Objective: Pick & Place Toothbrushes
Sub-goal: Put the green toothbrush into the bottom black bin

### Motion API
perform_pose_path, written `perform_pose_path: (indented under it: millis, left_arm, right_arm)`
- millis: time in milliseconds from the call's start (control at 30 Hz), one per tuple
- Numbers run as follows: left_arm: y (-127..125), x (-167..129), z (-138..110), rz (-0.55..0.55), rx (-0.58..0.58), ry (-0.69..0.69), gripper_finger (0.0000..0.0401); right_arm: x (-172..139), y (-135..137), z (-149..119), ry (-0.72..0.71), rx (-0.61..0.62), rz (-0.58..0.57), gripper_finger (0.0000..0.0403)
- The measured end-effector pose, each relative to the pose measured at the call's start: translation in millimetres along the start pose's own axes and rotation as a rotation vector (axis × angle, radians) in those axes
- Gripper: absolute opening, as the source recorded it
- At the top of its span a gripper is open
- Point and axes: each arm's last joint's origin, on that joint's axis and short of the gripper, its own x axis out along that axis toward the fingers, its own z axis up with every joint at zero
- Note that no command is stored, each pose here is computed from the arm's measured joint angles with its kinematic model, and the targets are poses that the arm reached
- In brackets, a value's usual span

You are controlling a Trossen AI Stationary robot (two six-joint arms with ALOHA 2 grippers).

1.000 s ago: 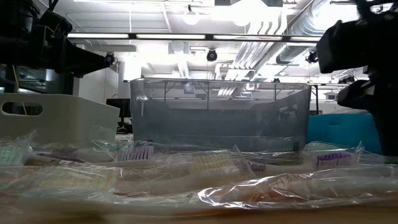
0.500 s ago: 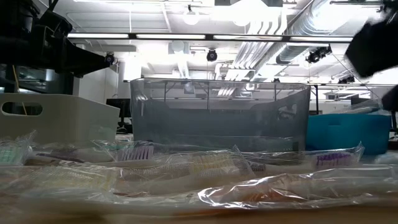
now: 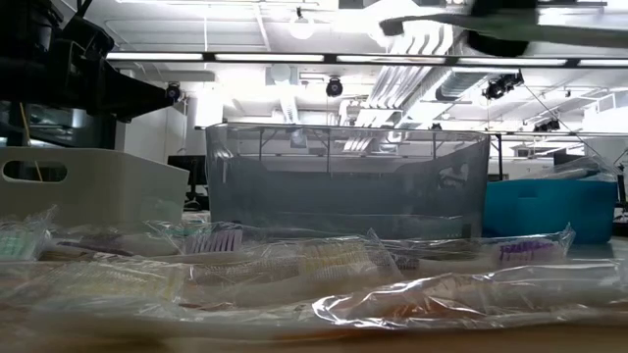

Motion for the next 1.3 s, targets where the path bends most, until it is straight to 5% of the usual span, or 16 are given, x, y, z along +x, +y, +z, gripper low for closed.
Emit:
perform_pose_path:
  millis: [167, 400, 733, 1300]
  left_arm:
    - [0.0, 0.0, 0.0, 0.000, 0.000, 0.000, 0.0187]
    - [0.0, 0.0, 0.0, 0.000, -0.003, 0.000, 0.0187]
    - [0.0, 0.0, -0.1, 0.000, -0.003, 0.001, 0.0187]
    - [-0.5, 0.0, 0.1, -0.017, -0.005, -0.001, 0.0187]
  right_arm:
    - [-4.6, -12.4, 48.3, -0.106, -0.096, -0.009, 0.0002]
    - [11.5, -40.6, 87.3, -0.081, -0.158, -0.006, 0.0002]
    - [62.0, -57.5, 93.9, 0.023, -0.053, 0.113, 0.0003]
    - [91.0, -65.7, 84.6, 0.102, -0.024, 0.065, 0.0003]
